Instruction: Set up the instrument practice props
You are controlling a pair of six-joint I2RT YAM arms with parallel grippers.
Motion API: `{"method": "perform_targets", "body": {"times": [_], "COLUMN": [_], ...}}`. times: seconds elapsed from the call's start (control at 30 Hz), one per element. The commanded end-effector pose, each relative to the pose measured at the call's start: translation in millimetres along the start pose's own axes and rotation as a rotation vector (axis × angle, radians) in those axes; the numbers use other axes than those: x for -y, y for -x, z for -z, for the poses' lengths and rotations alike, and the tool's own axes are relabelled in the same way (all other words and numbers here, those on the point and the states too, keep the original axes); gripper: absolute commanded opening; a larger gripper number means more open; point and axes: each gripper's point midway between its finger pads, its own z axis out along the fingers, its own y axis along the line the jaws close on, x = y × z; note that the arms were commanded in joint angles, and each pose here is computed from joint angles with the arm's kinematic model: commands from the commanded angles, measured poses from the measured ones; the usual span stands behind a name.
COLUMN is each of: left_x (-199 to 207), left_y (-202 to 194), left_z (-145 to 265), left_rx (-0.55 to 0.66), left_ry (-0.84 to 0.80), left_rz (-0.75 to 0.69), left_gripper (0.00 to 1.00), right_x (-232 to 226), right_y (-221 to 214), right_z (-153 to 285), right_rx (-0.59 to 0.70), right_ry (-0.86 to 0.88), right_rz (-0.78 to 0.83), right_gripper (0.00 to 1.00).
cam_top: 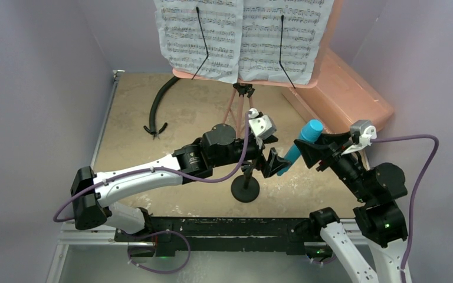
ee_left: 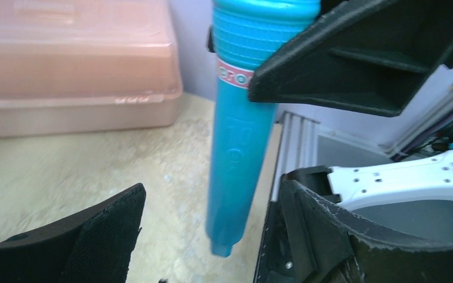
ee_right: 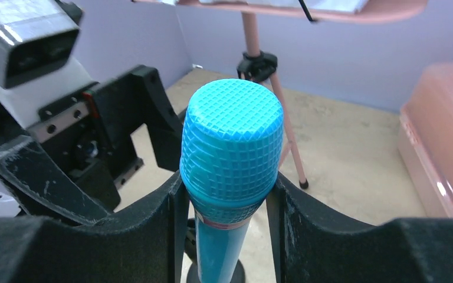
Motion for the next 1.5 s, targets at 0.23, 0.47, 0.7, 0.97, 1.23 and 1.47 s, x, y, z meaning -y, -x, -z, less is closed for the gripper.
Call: {"method": "perform_targets", "body": {"times": [0.23, 0.47, 0.7, 0.97, 1.23, 1.47], "left_x": [24, 22, 32, 35, 35, 36], "left_y": [21, 35, 50, 57, 47, 49], "left_z": [-20, -15, -3, -1, -3, -3], "left_rx": [0.124, 0.187, 0.279, 0.290, 0.257, 0.254], "left_ry": [-0.148, -0.129, -0.182, -0.192, -0.200, -0.203], "left_rz": [0.027, 0.024, 0.013, 0.029, 0.030, 0.016], "left_gripper": [0.58, 0.00, 0.00, 0.00, 0.00, 0.00], "right_x": [-43, -35, -37, -32, -47, -47], "right_y": [77, 71, 54, 43, 46, 46], "right_z": [-2, -13, -21, -34, -36, -39], "right_rx": [0.225, 0.197, 0.168, 0.129, 0.150, 0.140], "right_ry": [0.198, 0.175, 0.214, 0.211, 0.314, 0.320], "right_rz": [0.109, 0.055, 0.020, -0.053, -0.018, -0.030], "right_gripper": [0.00, 0.06, 0.70, 0.65, 0.71, 0.00]}}
